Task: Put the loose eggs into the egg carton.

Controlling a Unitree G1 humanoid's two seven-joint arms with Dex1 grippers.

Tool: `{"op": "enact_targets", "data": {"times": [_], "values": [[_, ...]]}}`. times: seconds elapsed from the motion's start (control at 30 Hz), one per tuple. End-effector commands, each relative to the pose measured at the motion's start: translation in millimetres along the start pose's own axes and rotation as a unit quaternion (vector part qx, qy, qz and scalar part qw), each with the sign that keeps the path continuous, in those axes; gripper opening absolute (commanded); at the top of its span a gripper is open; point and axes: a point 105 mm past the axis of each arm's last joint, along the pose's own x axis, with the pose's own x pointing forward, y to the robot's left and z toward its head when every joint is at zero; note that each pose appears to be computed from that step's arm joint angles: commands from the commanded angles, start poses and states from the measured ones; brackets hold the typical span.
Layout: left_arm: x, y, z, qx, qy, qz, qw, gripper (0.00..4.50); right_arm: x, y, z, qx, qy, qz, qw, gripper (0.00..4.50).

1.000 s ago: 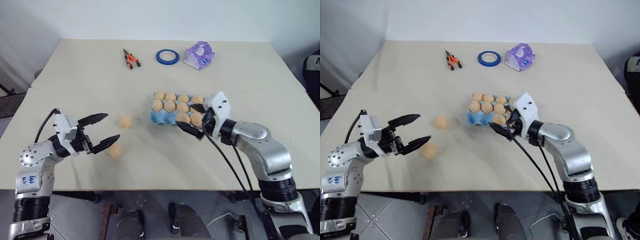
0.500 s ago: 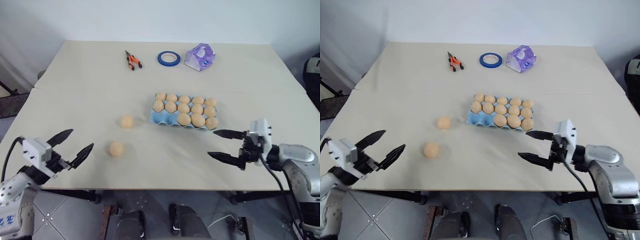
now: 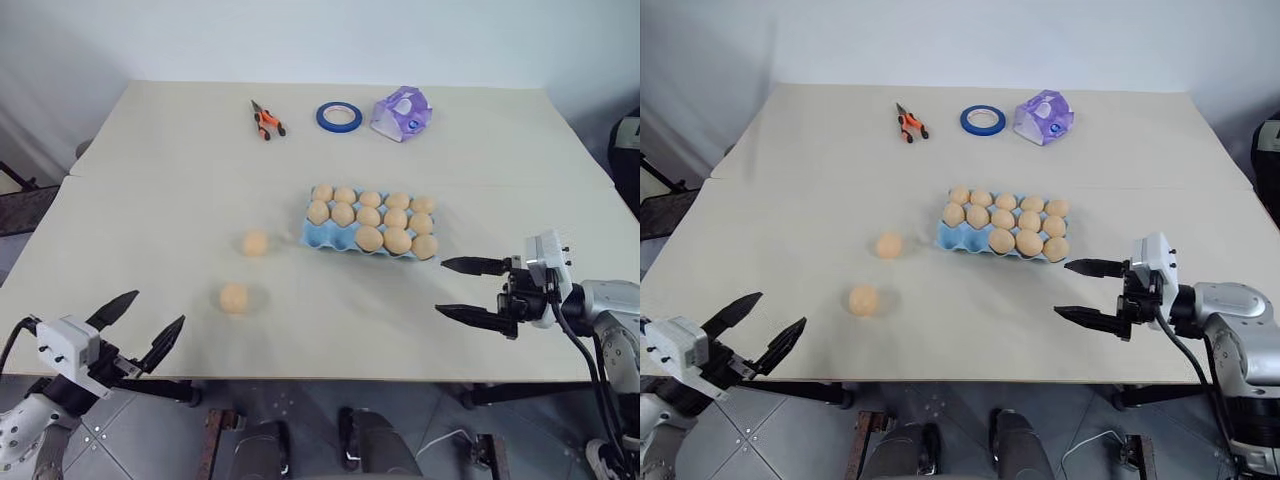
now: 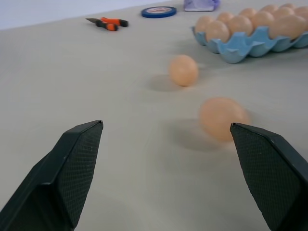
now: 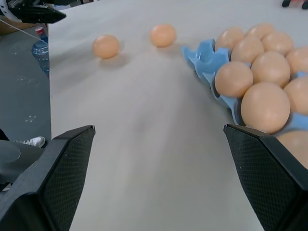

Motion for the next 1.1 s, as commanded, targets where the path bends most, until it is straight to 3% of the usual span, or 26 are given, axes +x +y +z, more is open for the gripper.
{"op": "enact_targets", "data": {"times": [0.03,0.27,0.63,0.73,0.9,0.97,1.1], "values": [[16.3,-18.0,5.2,-0.003,-0.011,-0.018,1.000,4.50,3.6,-1.0,9.8,-0.015,-0.020,0.004,1.000,4.48],[56.9,-35.8,-3.8,-0.053,-0.007,-0.040,0.998,4.50,11.7,-0.1,10.3,-0.015,-0.025,0.000,1.000,4.48],[78.8,-44.4,-30.9,-0.096,0.070,-0.075,0.990,4.50,13.1,1.3,9.9,-0.011,-0.028,-0.018,0.999,4.48],[82.8,-41.9,-30.8,-0.082,0.068,-0.065,0.992,3.89,13.1,1.2,9.1,-0.011,-0.027,-0.021,0.999,4.50],[89.0,-42.6,-26.6,-0.077,0.057,-0.070,0.993,2.24,13.3,0.7,9.8,-0.011,-0.028,-0.028,0.999,4.50],[90.7,-42.9,-25.5,-0.076,0.054,-0.073,0.993,1.92,13.1,0.2,9.8,-0.011,-0.028,-0.030,0.999,4.50],[100.1,-52.3,-17.7,-0.076,0.039,-0.097,0.992,1.70,12.2,-1.4,10.3,-0.012,-0.028,-0.040,0.999,4.50]]}}
